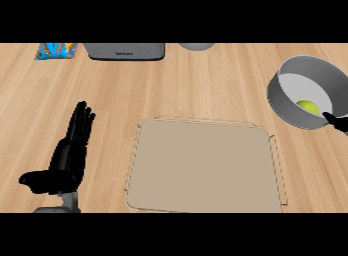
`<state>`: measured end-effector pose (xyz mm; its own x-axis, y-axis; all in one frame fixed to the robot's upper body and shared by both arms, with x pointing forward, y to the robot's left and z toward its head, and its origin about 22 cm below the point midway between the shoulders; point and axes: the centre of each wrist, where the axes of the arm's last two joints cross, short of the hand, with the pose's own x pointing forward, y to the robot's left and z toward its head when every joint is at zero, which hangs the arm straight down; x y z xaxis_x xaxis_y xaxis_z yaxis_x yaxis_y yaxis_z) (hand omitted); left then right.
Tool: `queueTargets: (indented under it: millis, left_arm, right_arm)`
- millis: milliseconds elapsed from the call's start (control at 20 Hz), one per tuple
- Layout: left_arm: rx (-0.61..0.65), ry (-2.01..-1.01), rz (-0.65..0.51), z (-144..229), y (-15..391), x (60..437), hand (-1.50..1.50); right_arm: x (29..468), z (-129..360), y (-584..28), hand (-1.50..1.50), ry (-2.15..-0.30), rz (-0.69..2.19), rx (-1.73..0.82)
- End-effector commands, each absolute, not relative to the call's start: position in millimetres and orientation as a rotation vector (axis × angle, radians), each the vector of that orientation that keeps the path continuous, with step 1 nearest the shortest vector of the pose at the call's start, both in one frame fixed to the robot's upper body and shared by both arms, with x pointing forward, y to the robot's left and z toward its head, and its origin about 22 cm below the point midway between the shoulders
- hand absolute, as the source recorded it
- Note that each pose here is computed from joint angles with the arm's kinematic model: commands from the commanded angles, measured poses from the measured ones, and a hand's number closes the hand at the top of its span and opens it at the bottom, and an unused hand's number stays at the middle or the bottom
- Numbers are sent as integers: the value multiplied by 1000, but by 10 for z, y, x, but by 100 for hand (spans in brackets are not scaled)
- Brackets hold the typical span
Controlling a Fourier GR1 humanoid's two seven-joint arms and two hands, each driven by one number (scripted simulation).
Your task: Pick the pear from the tray and place it in the pot
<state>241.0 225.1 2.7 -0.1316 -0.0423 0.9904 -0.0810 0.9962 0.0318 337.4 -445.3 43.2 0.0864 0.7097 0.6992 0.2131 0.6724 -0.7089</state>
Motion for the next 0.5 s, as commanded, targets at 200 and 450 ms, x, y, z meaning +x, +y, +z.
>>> queueTargets:
  millis: [200, 450]
  left_arm:
    - [106, -1701, 43, 113, 2271, 2365, 0]
    - [77, -1707, 23, 19, 2101, 2514, 0]
  right_arm:
    - [3220, 532, -4857, -150, -1618, 12, -645]
    - [3018, 676, -5254, -150, -1647, -39, -647]
